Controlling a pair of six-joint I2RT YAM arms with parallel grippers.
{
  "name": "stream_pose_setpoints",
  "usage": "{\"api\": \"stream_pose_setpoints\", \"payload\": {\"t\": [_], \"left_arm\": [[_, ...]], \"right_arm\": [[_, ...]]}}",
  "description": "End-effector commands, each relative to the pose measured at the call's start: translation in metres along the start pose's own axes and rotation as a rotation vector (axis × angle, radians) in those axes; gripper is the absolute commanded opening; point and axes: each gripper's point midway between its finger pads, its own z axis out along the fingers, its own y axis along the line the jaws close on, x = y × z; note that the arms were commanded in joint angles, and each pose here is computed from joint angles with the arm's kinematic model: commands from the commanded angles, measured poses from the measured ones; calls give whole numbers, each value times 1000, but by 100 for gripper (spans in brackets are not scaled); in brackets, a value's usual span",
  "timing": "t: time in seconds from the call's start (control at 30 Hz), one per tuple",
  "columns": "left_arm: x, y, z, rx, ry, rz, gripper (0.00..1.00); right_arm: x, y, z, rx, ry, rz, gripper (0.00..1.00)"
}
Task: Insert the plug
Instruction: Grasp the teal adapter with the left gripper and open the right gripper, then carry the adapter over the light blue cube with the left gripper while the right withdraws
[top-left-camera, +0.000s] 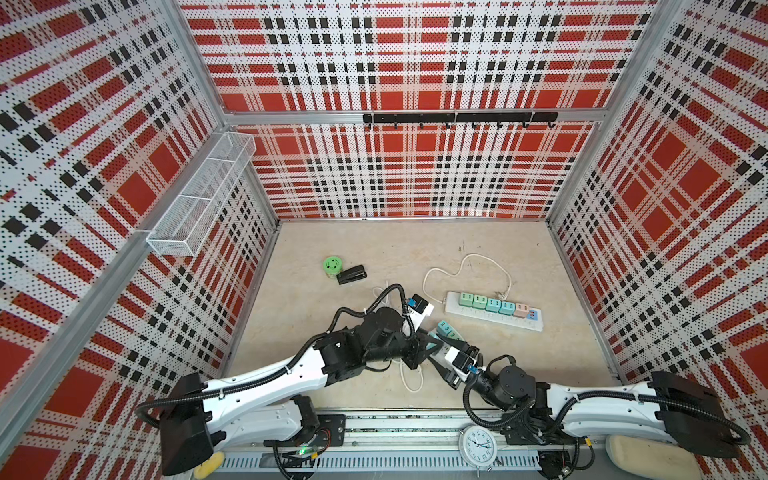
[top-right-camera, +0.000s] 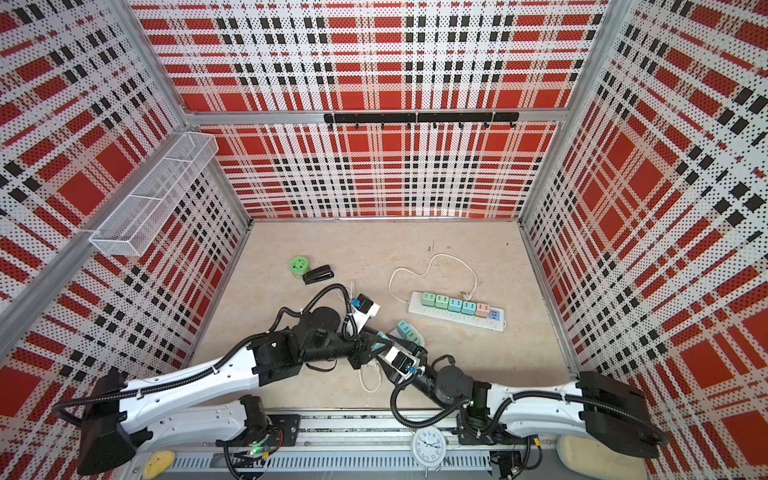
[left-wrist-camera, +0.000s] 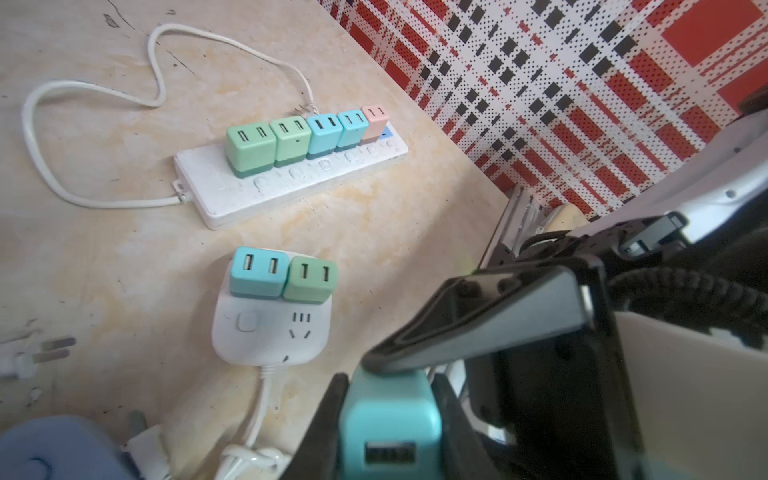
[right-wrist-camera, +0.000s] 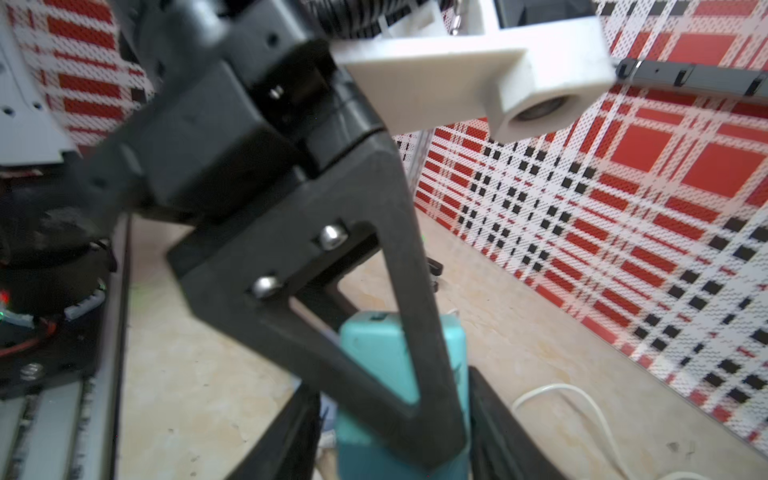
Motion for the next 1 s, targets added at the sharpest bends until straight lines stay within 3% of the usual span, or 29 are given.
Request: {"api": "stream_pose_setpoints", "payload": {"t": [0.0,0.2,0.33,0.43,0.5,0.63,0.8,0.97], "left_arm": [[-12,25,-11,-62,-35,57,1],[-8,88,-31,-335,-13,227,0],[-2,108,-36,-445,25,366,0],[16,92,-28,-329,133,607,0],[19,96,-27,-377,172,717,0],[36,89,-20,-327,286,914,0],[59,88,-7,-234,395,1025,0],[66,88,-2,-145,407,1056,0]], "right_arm": [[-11,-9,-9,37,-66,39,74],[-10,-36,-33,151,-107,78,89],[1,-67,-48,296,-49,100,93],[15,-94,-60,414,19,133,95],[28,-112,-69,479,69,176,95],[49,-134,-82,539,94,285,96],[66,-150,-88,577,102,389,95],[73,-163,-86,657,138,375,94]]}}
